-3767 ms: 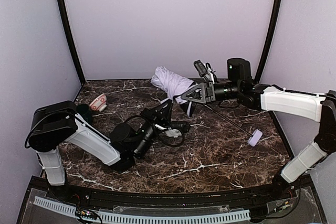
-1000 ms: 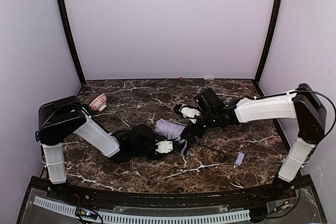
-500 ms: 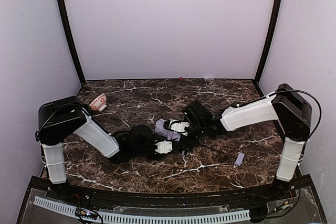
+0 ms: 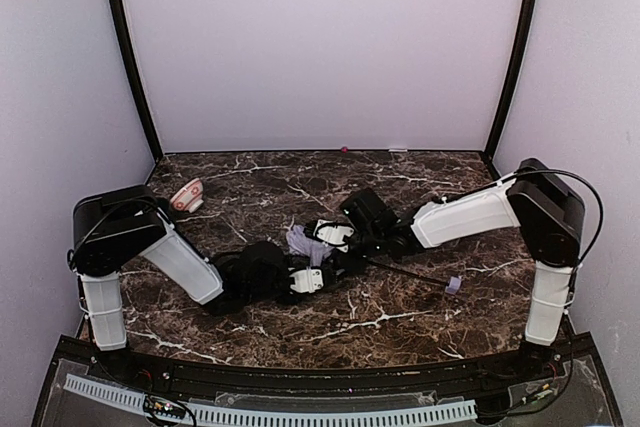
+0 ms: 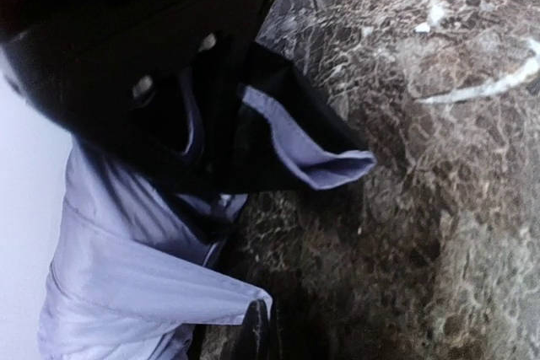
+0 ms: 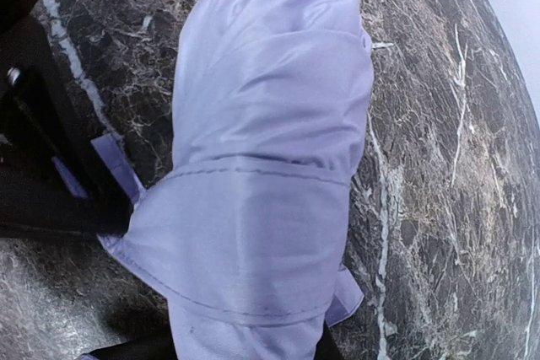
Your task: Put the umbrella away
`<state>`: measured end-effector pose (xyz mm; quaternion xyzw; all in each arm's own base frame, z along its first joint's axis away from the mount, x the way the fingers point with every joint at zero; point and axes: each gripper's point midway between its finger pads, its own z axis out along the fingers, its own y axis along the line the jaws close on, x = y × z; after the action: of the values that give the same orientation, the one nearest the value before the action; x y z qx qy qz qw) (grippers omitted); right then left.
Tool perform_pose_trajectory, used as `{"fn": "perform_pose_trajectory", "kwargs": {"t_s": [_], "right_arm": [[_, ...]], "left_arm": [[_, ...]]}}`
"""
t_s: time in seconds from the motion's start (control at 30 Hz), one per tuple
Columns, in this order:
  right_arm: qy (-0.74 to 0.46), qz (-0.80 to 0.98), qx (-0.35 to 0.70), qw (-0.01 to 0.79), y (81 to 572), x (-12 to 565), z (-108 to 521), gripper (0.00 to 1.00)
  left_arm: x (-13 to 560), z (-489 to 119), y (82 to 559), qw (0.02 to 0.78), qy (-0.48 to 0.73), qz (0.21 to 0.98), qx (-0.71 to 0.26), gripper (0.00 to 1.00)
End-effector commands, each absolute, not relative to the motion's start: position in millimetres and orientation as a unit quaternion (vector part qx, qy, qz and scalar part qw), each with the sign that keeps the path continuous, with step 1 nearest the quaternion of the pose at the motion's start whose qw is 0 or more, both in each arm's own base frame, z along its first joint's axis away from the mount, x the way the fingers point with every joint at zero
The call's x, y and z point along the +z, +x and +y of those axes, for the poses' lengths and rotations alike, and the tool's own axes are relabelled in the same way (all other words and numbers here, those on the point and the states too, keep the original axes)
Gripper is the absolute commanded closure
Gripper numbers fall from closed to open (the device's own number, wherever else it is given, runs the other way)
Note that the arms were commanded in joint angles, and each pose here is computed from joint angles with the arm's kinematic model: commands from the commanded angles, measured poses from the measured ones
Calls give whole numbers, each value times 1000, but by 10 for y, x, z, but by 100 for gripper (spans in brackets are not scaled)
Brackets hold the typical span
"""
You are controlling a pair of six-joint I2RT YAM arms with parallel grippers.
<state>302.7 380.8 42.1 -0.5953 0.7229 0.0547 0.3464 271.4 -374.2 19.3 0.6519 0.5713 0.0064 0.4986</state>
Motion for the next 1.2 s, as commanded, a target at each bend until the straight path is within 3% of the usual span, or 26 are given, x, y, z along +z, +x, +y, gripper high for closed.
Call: {"fn": "perform_pose_trajectory", "kwargs": {"t_s": [0.0, 0.23, 0.57, 1.17], "right_arm": [[-544, 767, 129, 314, 3003, 485, 3830, 100], [-411, 765, 397, 297, 2986, 1387, 3954, 100], [-327, 664, 611, 281, 2757, 2454, 3976, 100], [-317, 638, 628, 314, 2778, 2882, 3925, 100]], "left_arm": [[99, -3415, 2754, 498, 642, 579, 71, 100], [823, -3277, 2906, 597, 590, 515, 174, 100], [1539, -3338, 2733, 667, 554, 414, 277, 100], [1896, -3644, 2454, 672, 568, 284, 382, 100]]}}
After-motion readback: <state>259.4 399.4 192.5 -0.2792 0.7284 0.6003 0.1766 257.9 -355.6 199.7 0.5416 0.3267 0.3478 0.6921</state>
